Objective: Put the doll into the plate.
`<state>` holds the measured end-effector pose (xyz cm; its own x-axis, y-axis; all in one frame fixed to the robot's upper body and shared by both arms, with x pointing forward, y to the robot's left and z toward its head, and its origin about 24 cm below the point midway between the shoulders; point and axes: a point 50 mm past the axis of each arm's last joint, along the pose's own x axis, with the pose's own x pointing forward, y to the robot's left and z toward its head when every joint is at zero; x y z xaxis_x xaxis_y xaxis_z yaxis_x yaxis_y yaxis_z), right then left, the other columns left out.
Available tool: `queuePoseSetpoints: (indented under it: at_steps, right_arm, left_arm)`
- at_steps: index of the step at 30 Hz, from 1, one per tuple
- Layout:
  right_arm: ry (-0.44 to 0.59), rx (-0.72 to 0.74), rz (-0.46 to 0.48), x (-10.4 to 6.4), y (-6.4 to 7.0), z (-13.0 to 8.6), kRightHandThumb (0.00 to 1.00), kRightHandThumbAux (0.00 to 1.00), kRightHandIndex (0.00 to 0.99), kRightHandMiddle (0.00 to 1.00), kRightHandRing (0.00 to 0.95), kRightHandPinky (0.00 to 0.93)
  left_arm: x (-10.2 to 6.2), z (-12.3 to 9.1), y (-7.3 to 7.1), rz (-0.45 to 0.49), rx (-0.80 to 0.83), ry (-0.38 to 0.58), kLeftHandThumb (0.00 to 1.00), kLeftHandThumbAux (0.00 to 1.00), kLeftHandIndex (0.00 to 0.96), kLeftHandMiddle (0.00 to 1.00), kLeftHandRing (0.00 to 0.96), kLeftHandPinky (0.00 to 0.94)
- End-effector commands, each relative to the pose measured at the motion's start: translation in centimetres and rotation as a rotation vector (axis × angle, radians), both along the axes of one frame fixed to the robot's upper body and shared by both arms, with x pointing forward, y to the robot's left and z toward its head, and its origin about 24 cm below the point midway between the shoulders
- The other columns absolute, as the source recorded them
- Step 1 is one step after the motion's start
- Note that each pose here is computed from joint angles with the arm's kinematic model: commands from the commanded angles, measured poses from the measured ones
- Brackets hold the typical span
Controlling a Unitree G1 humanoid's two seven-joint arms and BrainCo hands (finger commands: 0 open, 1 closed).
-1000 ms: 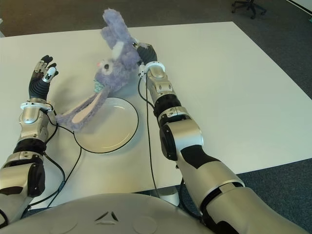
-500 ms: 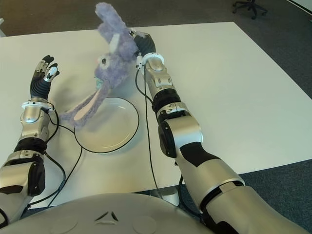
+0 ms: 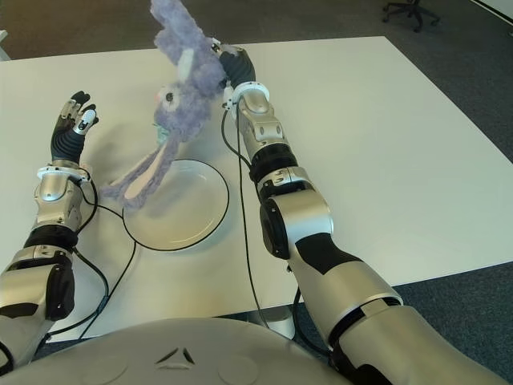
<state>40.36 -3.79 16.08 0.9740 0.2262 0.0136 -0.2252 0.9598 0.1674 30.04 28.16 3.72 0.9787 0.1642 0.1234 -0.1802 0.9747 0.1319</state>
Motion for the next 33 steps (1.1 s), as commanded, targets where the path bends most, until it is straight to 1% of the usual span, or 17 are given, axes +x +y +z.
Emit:
queuePoseSetpoints:
  at_steps: [1,9,13,25,33]
  right_arm:
    - [-0.024,0.079,0.089,-0.8,3.4,1.5,0.702,0.719,0.436,0.78,0.833,0.85]
    - [-0.048,0.1,0.102,-0.8,3.2,2.0,0.702,0.719,0.436,0.769,0.828,0.847]
    - [-0.049,0.1,0.1,-0.8,3.2,2.1,0.702,0.719,0.436,0.772,0.828,0.849]
    - [-0.068,0.11,0.107,-0.7,3.1,2.6,0.705,0.718,0.437,0.778,0.831,0.848]
    - [-0.079,0.104,0.114,-0.6,3.0,2.9,0.706,0.718,0.437,0.782,0.831,0.847]
  left_arm:
    - [-3.2,-5.6,-1.4,0.007,-0.058,0.192,0.0,0.452,0.0,0.071,0.084,0.1]
    - [-3.1,-5.6,-1.5,0.008,-0.049,0.19,0.0,0.446,0.0,0.067,0.081,0.097]
    - [-3.0,-5.6,-1.6,0.01,-0.048,0.191,0.0,0.449,0.0,0.073,0.085,0.113]
    - [-2.9,-5.7,-1.8,0.008,-0.057,0.189,0.0,0.455,0.0,0.074,0.083,0.093]
    - [-2.8,-5.7,-1.9,0.001,-0.057,0.194,0.0,0.446,0.0,0.065,0.081,0.111]
